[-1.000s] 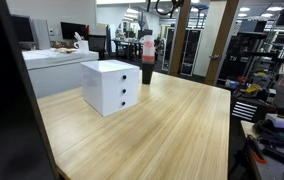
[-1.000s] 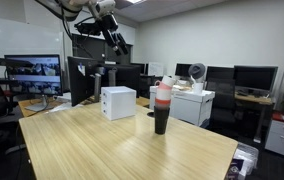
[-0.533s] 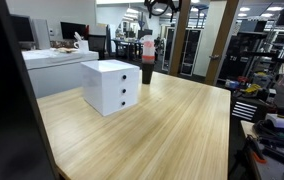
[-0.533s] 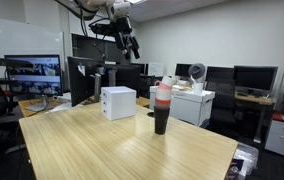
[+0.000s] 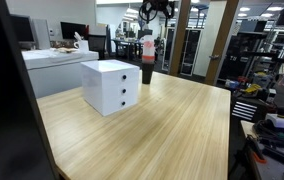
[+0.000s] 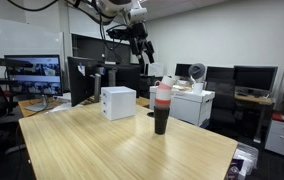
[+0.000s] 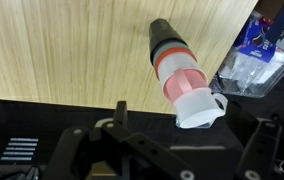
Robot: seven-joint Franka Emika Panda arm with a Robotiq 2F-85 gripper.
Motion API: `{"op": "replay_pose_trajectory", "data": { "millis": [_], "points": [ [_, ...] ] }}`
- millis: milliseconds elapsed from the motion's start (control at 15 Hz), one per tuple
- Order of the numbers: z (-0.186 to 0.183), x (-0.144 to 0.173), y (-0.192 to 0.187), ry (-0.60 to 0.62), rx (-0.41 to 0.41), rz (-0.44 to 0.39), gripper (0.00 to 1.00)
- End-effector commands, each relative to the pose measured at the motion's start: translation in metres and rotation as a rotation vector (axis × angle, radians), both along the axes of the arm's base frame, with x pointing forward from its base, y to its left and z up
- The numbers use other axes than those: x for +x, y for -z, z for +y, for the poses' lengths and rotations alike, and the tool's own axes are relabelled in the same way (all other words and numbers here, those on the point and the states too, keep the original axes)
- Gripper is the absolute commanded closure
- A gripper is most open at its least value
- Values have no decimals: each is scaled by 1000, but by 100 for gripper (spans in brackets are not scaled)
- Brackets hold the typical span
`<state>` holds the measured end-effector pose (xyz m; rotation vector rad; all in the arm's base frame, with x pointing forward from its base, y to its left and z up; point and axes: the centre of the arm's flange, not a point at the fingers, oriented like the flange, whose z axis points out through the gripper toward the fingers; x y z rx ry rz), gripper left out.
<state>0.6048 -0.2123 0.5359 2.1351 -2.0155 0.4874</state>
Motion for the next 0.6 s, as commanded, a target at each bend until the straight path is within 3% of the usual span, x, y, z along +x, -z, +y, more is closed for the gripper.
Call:
{"op": "replay_pose_trajectory", "data": {
  "millis": [0,533],
  "points": [
    [-17,30,7,49,24,19,0],
    [-48,78,30,-11,-43,28,0]
  ]
}}
